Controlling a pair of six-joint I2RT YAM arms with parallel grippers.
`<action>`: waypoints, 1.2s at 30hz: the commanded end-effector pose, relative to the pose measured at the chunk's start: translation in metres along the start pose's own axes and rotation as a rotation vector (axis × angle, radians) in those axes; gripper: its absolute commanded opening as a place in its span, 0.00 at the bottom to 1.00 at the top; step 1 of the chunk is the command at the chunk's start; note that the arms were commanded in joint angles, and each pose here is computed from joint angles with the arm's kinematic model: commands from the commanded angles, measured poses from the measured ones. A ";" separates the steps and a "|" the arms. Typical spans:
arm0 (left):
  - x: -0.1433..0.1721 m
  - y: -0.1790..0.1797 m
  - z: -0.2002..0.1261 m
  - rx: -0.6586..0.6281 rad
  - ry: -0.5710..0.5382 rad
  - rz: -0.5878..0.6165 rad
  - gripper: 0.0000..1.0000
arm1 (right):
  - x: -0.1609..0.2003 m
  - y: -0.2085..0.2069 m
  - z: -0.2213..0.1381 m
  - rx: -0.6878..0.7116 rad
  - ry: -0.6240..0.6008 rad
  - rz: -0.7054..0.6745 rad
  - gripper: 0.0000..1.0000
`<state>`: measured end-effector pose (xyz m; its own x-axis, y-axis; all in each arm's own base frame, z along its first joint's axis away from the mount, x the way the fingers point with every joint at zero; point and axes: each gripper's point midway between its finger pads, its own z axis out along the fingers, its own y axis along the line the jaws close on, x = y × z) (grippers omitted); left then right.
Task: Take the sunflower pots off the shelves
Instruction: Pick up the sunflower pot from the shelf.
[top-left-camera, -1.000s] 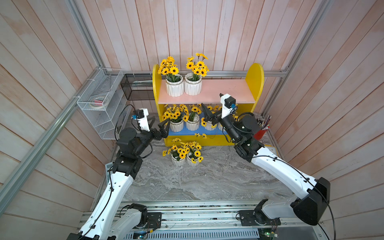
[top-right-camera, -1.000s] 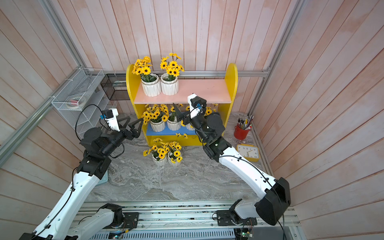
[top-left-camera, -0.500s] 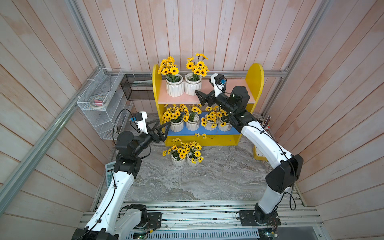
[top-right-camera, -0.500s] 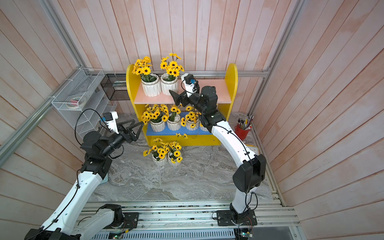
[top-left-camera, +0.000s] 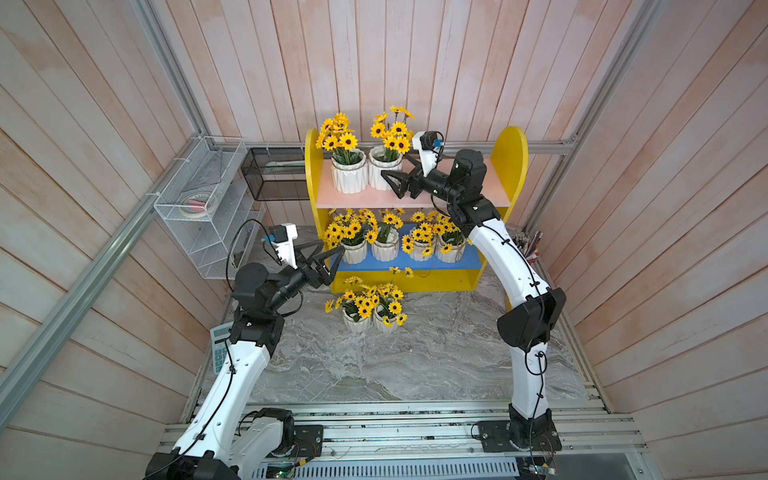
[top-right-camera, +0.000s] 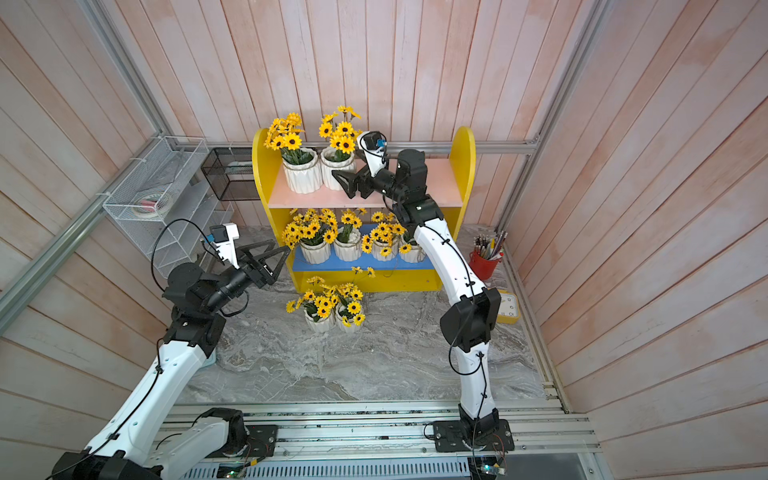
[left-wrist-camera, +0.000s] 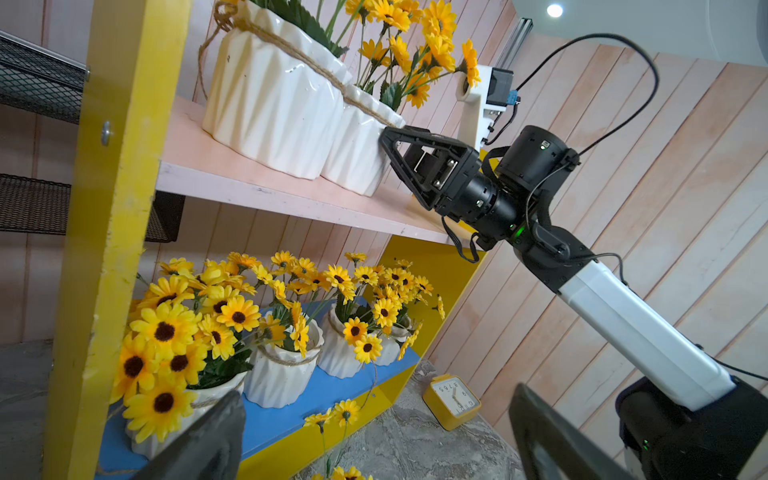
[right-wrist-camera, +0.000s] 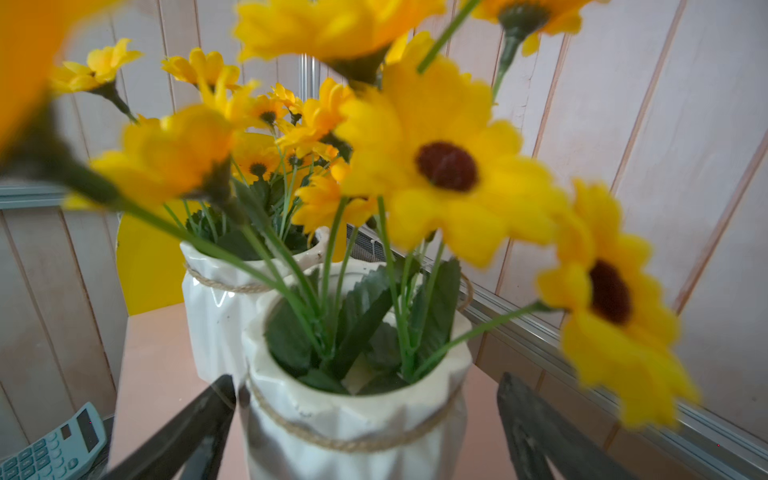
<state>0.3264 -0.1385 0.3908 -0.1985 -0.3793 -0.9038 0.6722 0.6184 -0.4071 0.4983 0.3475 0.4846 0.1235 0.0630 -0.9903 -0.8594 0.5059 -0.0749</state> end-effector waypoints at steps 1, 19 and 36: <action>0.005 -0.002 0.000 0.032 0.008 -0.001 1.00 | 0.011 0.006 0.002 -0.070 0.033 0.049 0.98; 0.008 -0.002 0.001 0.047 0.017 -0.009 1.00 | 0.022 0.012 0.015 -0.175 0.001 0.108 0.98; 0.008 -0.002 0.001 0.047 0.014 -0.009 1.00 | 0.039 0.009 0.042 -0.021 -0.003 0.010 0.98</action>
<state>0.3246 -0.1436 0.3884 -0.2119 -0.3762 -0.9020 0.6984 0.5873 -0.4090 0.4993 0.3698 0.4930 0.1557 0.1212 -0.9803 -0.8755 0.4765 -0.0801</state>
